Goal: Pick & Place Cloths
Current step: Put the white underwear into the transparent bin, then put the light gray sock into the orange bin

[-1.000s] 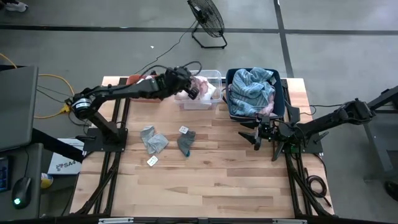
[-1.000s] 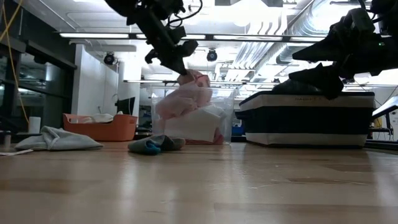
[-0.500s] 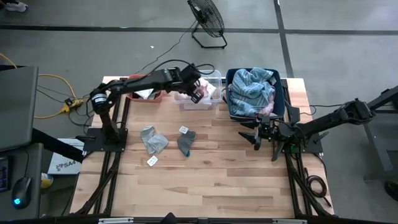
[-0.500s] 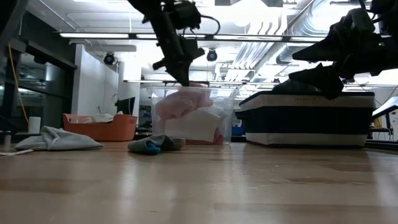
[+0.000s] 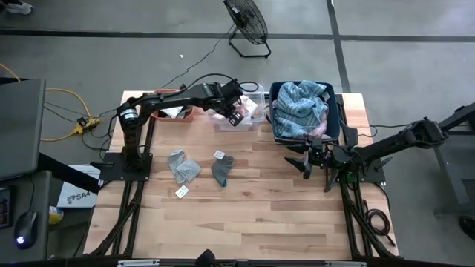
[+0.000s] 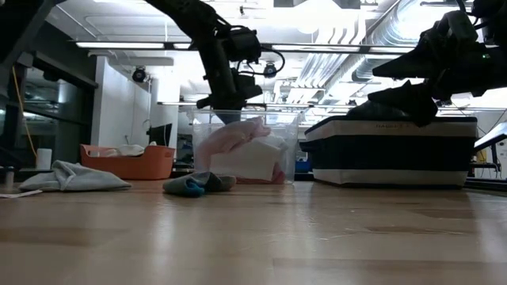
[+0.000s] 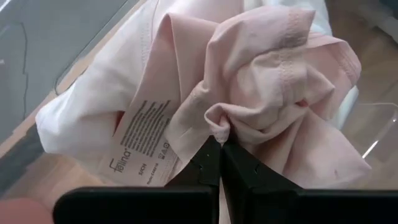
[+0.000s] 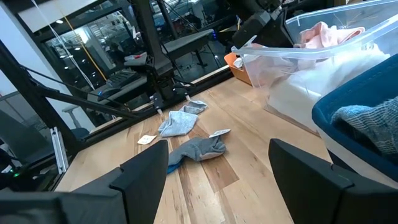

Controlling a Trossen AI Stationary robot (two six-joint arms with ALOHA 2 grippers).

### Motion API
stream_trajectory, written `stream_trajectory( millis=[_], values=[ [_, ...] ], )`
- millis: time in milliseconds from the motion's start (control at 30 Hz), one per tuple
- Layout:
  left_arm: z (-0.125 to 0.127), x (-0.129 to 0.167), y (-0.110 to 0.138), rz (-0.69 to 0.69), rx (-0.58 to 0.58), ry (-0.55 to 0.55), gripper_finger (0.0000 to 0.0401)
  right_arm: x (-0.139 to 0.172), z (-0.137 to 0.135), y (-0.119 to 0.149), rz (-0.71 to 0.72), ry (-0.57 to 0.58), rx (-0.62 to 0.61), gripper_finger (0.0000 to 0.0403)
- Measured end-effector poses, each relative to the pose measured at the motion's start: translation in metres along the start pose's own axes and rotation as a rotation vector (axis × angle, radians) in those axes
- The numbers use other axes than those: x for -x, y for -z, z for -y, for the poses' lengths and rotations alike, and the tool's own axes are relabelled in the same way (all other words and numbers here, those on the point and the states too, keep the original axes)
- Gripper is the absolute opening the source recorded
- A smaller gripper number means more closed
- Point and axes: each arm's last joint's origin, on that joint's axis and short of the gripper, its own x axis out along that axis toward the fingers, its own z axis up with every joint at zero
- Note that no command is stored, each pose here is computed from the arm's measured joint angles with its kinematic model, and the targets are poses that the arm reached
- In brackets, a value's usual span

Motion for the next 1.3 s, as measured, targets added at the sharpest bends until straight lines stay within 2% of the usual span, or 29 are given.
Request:
stream_trajectory(
  millis=[100, 200, 533, 667, 833, 1067, 1167, 1300],
  values=[
    [0.001, 0.0, -0.001, 0.011, -0.015, 0.0, 0.0012, 0.0, 0.0, 0.0, 0.0, 0.0, 0.0, 0.027],
    [0.001, 0.001, -0.001, 0.013, -0.023, 0.0, 0.0046, 0.0, 0.0, 0.0, 0.0, 0.0, 0.0, 0.027],
    [0.003, 0.004, -0.002, 0.037, -0.053, -0.018, 0.0216, 0.0, 0.0, 0.0, -0.001, 0.0, 0.0, 0.027],
    [0.001, 0.015, -0.004, 0.07, -0.046, -0.038, 0.0262, 0.0, 0.0, 0.0, -0.001, 0.0, 0.0, 0.027],
    [0.0, 0.039, -0.004, 0.13, -0.063, -0.106, 0.0275, 0.0, 0.0, 0.0, -0.001, 0.0, 0.0, 0.027],
    [0.012, 0.075, 0.003, 0.212, -0.103, -0.229, 0.0276, 0.0, 0.0, 0.0, -0.001, 0.001, 0.0, 0.027],
    [0.017, 0.088, 0.007, 0.239, -0.116, -0.253, 0.0276, 0.0, 0.0, 0.0, -0.002, 0.001, 0.001, 0.027],
    [0.025, 0.103, 0.019, 0.21, -0.163, -0.259, 0.0276, 0.0, 0.0, 0.0, -0.002, 0.001, 0.001, 0.027]
  ],
)
